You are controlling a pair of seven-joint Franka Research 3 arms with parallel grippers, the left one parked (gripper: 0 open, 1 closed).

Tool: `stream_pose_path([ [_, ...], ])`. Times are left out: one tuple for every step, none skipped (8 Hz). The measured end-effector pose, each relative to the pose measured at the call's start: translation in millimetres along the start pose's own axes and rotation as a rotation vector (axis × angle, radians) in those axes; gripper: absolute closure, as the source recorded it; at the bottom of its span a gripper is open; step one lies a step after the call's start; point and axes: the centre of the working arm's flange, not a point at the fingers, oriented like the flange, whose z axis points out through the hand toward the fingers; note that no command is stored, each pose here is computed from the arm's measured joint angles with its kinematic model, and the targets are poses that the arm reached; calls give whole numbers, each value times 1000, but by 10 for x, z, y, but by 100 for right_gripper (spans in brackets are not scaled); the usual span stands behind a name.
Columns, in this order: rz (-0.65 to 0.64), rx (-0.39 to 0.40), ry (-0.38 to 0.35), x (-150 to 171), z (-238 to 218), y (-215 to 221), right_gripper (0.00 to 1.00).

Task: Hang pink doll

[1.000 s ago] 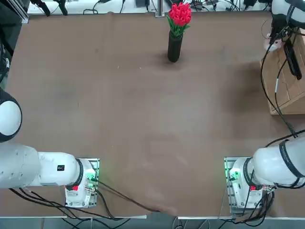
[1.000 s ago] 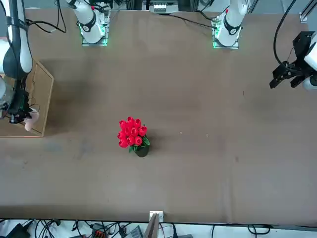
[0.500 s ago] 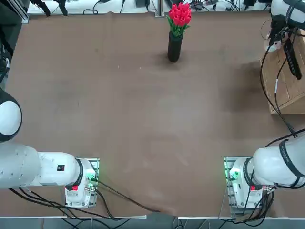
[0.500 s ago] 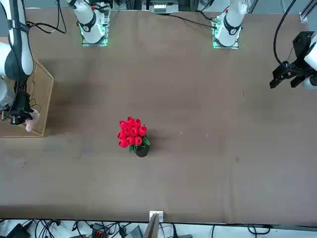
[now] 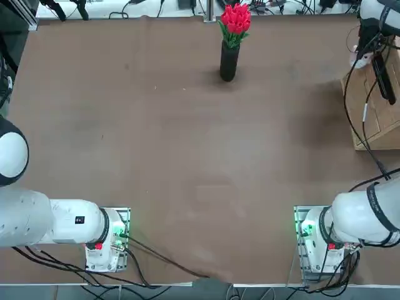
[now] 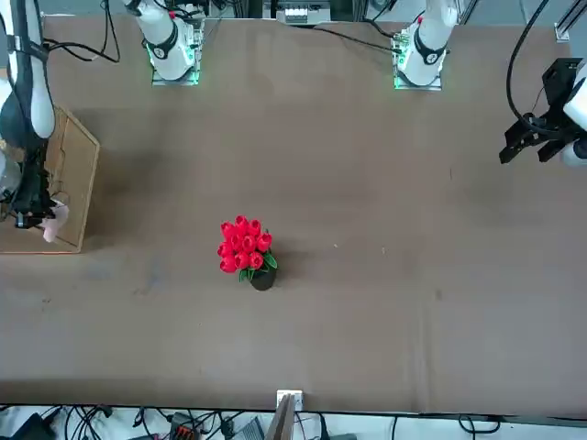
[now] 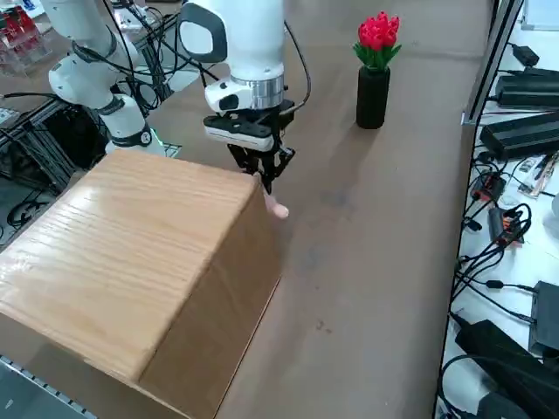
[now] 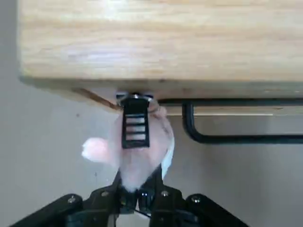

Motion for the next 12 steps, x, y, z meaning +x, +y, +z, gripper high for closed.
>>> stream_pose_path([
  [1, 1, -3, -4, -2, -1, 93],
  [2, 2, -5, -7, -6, -2, 80],
  [0, 4, -6, -18, -15, -5, 62],
  [-2, 7, -6, -28, -38, -5, 41],
  [-11, 10, -6, -36, -102, 2, 22],
  [-36, 5, -7, -62, -231, 5, 2],
  [-74, -2, -13, -129, -402, -13, 0],
  [-129, 1, -38, -256, -633, -48, 0],
  [-211, 8, -67, -427, -894, -84, 0],
  [-318, 11, -101, -603, -1143, -92, 0],
  [-440, 17, -138, -728, -1332, -81, 0],
  [-563, 26, -166, -808, -1469, -62, 0],
])
